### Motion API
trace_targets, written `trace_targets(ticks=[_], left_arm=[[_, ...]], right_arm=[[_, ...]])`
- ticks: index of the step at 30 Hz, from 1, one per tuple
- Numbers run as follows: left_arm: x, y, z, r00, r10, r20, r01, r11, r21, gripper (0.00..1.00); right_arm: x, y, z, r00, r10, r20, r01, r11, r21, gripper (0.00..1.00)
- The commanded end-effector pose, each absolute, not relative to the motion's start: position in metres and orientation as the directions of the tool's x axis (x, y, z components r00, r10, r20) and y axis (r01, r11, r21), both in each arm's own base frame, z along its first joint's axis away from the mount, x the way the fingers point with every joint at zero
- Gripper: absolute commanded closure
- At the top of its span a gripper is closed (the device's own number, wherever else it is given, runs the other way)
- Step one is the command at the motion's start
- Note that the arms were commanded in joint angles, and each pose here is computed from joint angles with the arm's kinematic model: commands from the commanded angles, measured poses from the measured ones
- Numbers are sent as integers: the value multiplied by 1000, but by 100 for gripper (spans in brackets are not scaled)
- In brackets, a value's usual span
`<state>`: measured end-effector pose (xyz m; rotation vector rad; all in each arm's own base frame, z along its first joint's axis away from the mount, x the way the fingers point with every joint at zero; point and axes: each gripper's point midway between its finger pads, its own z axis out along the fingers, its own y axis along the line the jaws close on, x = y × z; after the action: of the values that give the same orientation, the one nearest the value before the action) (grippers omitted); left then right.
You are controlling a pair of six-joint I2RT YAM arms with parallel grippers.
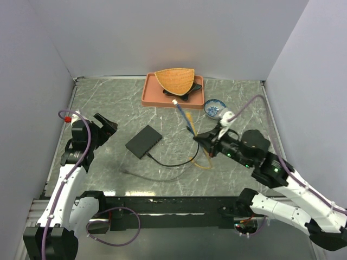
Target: Insert the plug into the switch port
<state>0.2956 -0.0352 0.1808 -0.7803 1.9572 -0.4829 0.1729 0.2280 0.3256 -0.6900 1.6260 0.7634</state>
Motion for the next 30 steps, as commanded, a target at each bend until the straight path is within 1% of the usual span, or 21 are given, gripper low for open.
trace_targets(ticks=[1,5,8,10,13,17,20,21,24,27,28,29,30], left_arm=[[302,-37,199,-325,-697,-639,-282,716,-638,4],[302,-35,200,-318,-695,-645,-283,719,-636,4],[302,-36,200,-322,-693,-646,-282,721,-633,4],[302,-36,200,-322,-694,-644,-282,720,-635,4],[303,-38,198,-328,-693,-642,-274,720,-638,4],[304,-37,195,-337,-689,-641,-282,724,-630,4],[304,-37,194,-338,-688,-642,-279,725,-630,4],[304,-37,193,-341,-688,-641,-282,725,-628,4],[304,-38,193,-344,-687,-640,-283,726,-627,4],[305,-38,193,-343,-687,-641,-278,726,-629,4],[305,-39,193,-346,-685,-641,-275,727,-629,4],[305,-39,193,-346,-686,-640,-274,727,-630,4],[305,-39,192,-349,-685,-639,-275,727,-629,4]], right_arm=[[186,173,382,-52,87,-995,-615,783,100,100],[186,151,400,3,139,-990,-556,823,114,100],[193,144,399,25,126,-992,-513,853,96,100],[197,150,393,21,93,-995,-519,852,68,100],[211,173,357,-50,-49,-998,-543,840,-14,100],[229,208,280,-205,-223,-953,-585,808,-63,100],[228,227,221,-305,-311,-900,-639,768,-49,100],[225,230,201,-357,-314,-880,-637,771,-17,100],[219,239,158,-442,-362,-821,-653,757,17,100],[216,241,131,-506,-416,-756,-658,752,26,100],[216,240,127,-520,-428,-739,-652,758,20,99],[213,238,119,-540,-453,-709,-653,757,14,93],[217,237,122,-545,-450,-708,-639,769,3,82]])
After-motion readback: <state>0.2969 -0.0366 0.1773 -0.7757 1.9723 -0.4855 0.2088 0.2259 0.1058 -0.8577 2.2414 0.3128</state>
